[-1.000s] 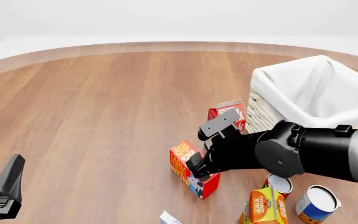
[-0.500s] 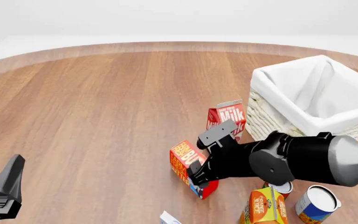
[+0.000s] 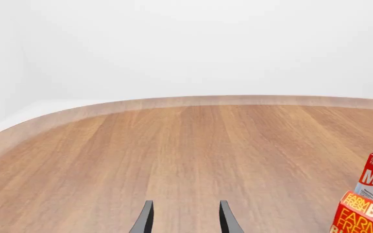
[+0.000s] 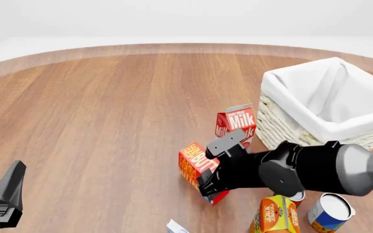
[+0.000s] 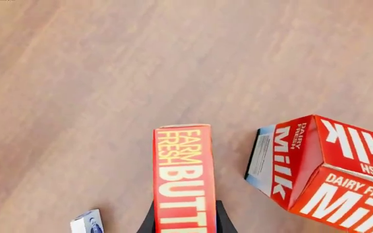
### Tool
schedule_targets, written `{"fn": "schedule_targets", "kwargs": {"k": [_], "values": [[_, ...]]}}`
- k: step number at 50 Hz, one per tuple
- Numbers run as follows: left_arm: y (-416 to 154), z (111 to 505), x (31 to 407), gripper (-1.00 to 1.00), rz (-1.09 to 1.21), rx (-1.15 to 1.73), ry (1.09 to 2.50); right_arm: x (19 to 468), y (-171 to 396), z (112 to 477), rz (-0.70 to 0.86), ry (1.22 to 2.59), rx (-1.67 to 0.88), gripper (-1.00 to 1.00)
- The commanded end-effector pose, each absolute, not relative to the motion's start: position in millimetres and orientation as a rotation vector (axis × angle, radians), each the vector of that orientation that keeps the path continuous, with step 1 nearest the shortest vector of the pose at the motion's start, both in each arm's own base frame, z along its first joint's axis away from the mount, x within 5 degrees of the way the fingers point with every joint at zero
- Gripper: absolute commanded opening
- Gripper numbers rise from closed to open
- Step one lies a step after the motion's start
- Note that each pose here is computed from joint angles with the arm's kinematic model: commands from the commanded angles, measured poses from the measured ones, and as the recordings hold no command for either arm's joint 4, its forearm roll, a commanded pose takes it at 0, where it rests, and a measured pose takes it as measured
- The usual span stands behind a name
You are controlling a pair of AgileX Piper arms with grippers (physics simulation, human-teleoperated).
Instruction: Pick up the cream cheese box and the butter, and put them in the basket.
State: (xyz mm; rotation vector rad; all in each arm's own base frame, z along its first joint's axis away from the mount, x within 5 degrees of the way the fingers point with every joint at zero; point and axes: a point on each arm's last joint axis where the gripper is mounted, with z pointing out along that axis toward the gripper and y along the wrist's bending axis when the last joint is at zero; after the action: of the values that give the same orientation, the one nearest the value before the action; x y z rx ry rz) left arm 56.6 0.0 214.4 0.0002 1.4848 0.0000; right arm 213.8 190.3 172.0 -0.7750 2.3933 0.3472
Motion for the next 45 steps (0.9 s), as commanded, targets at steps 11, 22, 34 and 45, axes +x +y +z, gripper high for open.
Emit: {"fn": "schedule_targets", "kwargs": {"k": [11, 22, 34, 45], "values": [[0, 214, 57, 1.0, 0.0, 0.0, 1.485, 206, 181, 236, 0.381, 2.274, -0.761, -1.0], [0, 214, 57, 1.0, 0.0, 0.0, 1.485, 194, 187, 261, 0.438, 2.218, -0.77, -1.0], [0, 214, 57, 1.0, 0.0, 0.0, 1.485, 191, 187, 282, 0.467, 2.172, -0.748, -1.0], [0, 214, 57, 1.0, 0.0, 0.0, 1.485, 184, 185, 315, 0.54, 2.124, -0.673, -1.0]]}}
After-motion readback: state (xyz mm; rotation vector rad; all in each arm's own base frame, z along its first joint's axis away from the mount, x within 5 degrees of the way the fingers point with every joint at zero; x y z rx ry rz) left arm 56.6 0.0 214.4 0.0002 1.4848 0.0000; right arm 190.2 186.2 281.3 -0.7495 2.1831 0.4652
